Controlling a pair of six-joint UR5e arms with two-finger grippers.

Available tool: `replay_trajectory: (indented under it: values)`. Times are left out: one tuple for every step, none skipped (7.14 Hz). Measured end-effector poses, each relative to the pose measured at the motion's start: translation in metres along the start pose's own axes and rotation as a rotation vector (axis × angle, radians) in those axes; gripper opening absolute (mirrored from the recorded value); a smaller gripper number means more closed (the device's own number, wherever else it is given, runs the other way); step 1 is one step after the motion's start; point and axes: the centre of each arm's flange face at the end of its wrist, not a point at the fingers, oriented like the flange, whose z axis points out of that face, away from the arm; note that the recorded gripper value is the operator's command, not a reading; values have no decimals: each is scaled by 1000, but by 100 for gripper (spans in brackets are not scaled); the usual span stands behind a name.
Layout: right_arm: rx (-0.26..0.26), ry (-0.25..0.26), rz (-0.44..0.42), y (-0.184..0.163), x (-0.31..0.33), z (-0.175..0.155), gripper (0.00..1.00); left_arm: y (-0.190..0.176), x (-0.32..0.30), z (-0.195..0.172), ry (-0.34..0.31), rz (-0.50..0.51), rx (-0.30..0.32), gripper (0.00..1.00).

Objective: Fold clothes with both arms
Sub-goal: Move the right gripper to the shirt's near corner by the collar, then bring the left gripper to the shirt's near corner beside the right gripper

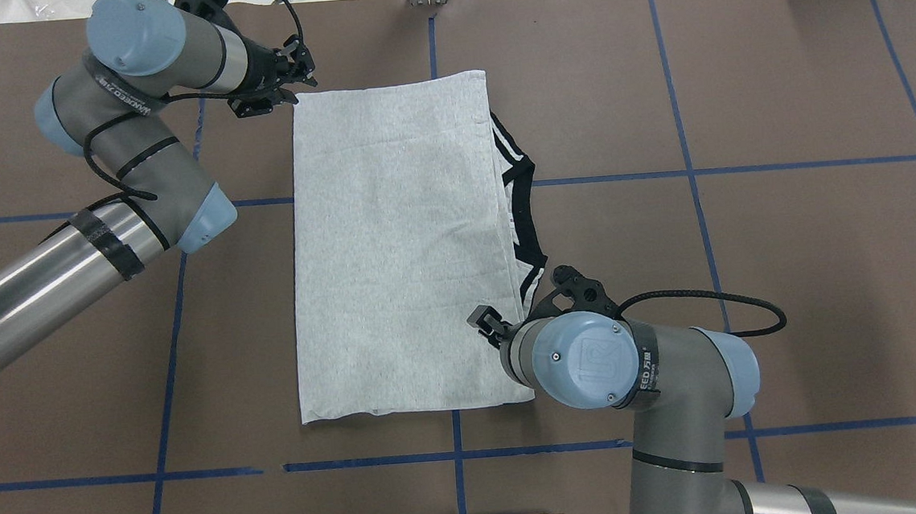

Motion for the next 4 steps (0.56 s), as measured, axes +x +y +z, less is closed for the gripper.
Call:
replay_trajectory:
  values:
    - [-4,7,3,5,3,2,100,1,-5,-4,3,1,-1,46]
    - [-8,13,1,10,7,4,100,2,-9,-5,3,1,-1,46]
    - [-11,20,-2,14,11,6,100,2,-12,-6,1,0,-1,46]
    - [-14,24,-6,17,13,7,99,3,-14,-7,2,1,-1,46]
